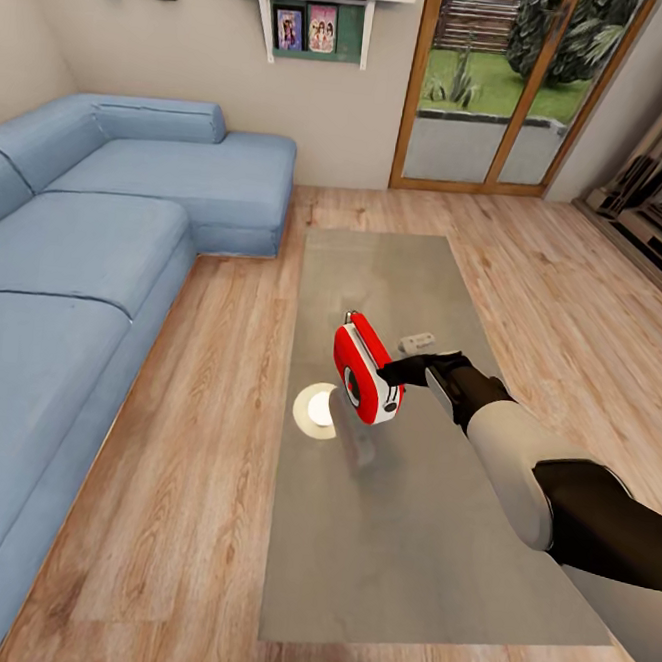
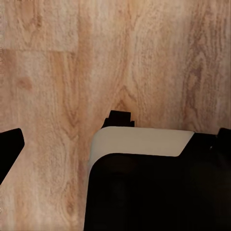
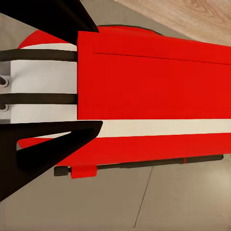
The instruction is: Turn on the radio receiver that's on the table in the living room.
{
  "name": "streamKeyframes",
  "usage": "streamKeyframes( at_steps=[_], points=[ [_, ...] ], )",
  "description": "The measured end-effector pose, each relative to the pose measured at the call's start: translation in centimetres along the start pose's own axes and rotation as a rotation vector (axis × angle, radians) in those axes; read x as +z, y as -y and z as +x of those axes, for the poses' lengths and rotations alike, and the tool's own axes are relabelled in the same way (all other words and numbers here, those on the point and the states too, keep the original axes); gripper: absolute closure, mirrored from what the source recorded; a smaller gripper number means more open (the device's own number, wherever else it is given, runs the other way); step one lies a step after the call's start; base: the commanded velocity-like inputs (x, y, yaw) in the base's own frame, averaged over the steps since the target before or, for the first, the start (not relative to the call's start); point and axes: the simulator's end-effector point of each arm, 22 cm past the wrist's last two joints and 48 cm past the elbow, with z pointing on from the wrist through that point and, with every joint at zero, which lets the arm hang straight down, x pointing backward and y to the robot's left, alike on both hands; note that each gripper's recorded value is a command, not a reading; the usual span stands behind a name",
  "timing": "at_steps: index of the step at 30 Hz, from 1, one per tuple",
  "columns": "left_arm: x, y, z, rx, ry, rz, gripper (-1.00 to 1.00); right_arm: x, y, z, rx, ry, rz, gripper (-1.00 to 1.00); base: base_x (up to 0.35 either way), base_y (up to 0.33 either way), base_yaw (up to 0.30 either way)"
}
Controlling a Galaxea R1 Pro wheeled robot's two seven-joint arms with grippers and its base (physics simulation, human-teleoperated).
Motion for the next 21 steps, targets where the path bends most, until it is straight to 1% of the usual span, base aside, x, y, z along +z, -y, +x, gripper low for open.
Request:
streamKeyframes(
  at_steps=[12,21],
  points=[
    [-1.6,-0.1,-0.3,0.001,0.001,0.001,-1.00,-1.4,-0.1,-0.9,-0.001,0.000,0.000,1.00,0.000,0.000,0.000],
    [-2.9,-0.2,-0.9,0.000,0.014,0.002,-1.00,-3.1,-0.2,-2.3,-0.003,0.012,0.003,1.00,0.000,0.000,0.000]
  ],
)
